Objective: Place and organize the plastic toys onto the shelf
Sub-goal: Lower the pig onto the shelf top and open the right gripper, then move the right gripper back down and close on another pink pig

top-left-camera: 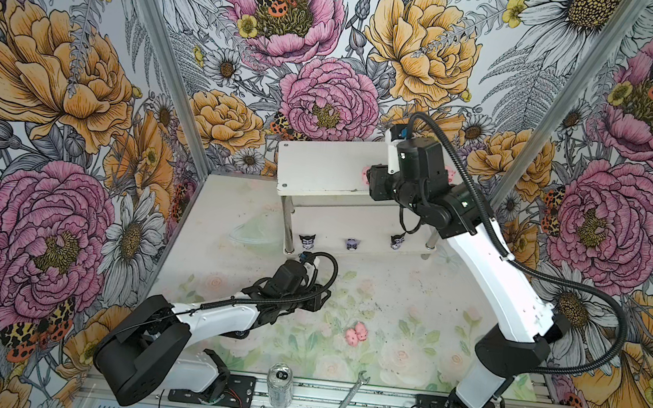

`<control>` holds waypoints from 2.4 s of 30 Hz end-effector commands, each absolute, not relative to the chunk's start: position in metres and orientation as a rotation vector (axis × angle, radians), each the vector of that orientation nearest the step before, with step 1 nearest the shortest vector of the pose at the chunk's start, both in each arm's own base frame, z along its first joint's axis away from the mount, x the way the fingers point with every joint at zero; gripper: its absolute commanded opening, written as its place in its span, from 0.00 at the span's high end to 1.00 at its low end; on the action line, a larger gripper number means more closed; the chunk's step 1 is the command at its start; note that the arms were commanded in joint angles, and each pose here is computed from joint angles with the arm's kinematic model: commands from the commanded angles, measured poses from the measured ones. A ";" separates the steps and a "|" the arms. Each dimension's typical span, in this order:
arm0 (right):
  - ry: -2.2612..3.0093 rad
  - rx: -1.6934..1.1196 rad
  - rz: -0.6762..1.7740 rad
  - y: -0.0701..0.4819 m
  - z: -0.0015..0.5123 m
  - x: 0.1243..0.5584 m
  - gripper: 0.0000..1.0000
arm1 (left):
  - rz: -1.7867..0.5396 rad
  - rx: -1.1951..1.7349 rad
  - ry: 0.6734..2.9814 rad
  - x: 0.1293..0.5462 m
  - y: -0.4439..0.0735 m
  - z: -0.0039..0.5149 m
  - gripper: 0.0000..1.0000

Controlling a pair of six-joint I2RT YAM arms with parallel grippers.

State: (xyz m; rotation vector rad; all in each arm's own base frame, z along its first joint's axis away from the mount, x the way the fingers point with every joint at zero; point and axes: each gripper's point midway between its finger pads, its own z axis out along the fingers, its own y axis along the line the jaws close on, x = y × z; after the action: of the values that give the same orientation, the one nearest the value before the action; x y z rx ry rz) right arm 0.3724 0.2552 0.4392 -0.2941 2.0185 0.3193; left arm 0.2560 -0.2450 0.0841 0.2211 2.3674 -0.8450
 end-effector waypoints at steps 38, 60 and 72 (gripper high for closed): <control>2.614 -0.562 0.404 0.251 0.033 0.185 0.47 | -0.790 0.209 2.390 0.242 -0.237 0.077 0.57; 2.581 -0.447 0.390 0.256 0.085 0.201 0.79 | -0.780 0.174 2.339 0.242 -0.220 0.085 0.57; 2.252 -0.641 0.378 0.308 0.314 0.271 0.80 | -0.743 0.158 2.299 0.243 -0.203 0.099 0.56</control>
State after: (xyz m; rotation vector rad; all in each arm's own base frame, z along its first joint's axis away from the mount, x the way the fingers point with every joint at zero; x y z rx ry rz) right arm 0.2637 0.3178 0.3078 -0.5411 2.2361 0.5243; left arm 0.2433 -0.2116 0.1026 0.1540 2.2999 -0.7848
